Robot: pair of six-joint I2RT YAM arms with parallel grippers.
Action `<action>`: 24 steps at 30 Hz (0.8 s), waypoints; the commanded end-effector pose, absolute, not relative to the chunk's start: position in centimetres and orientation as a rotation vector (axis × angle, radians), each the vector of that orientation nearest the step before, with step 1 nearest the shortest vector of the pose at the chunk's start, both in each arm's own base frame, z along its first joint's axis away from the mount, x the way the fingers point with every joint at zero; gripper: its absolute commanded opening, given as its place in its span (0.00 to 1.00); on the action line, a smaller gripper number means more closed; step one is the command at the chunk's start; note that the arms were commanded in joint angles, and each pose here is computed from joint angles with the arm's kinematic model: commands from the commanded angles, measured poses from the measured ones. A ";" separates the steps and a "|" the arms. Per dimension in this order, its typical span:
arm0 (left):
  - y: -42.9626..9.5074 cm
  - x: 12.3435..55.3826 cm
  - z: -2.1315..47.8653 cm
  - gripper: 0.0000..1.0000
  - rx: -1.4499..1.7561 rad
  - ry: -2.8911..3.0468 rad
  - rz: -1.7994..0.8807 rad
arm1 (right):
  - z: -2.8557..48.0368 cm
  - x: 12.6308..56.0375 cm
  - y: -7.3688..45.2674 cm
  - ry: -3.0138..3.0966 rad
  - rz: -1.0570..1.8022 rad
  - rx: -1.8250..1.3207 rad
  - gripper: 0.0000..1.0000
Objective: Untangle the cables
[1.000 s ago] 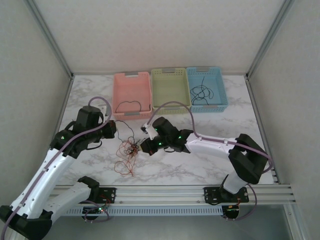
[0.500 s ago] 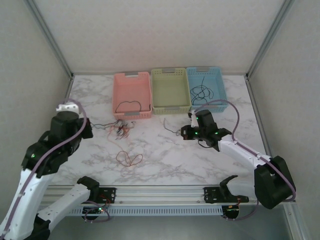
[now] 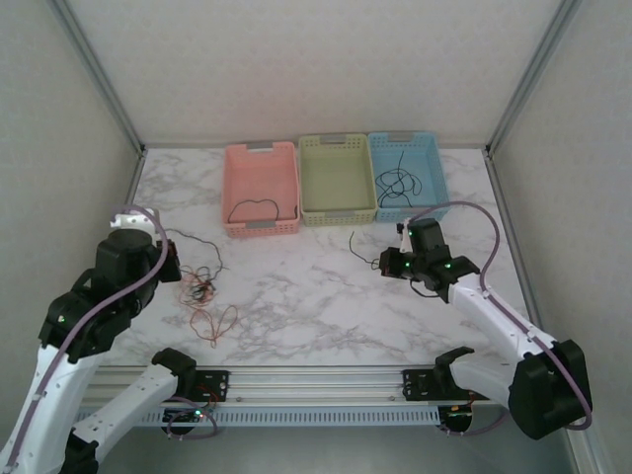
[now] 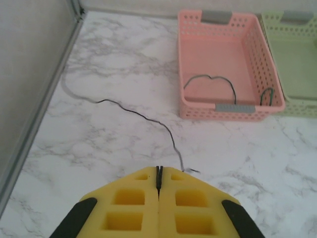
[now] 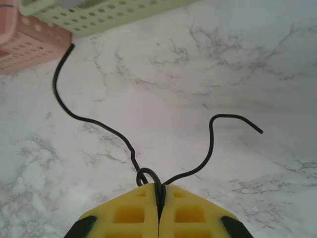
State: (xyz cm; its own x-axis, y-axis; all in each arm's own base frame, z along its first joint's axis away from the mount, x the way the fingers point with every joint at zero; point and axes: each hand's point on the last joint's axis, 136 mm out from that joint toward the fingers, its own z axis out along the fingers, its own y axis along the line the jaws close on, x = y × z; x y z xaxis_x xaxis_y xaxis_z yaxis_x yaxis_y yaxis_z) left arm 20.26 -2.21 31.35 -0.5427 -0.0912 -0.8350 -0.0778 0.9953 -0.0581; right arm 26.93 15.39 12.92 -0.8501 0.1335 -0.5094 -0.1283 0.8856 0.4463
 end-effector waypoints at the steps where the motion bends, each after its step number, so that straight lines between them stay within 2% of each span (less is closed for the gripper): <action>1: -3.7 20.8 30.7 0.00 -0.069 2.158 -0.091 | 17.5 28.2 15.3 2.420 0.645 -0.001 0.00; 8: -5.3 21.1 27.7 0.00 -0.003 2.242 -0.142 | 22.4 31.3 15.0 2.356 0.615 0.042 0.00; 14: -6.5 21.3 25.5 0.00 0.011 2.283 -0.202 | 24.4 37.2 11.3 2.300 0.400 0.235 0.00; 24: -7.0 21.3 24.5 0.00 0.015 2.280 -0.241 | 18.7 48.7 7.8 2.386 0.162 0.472 0.00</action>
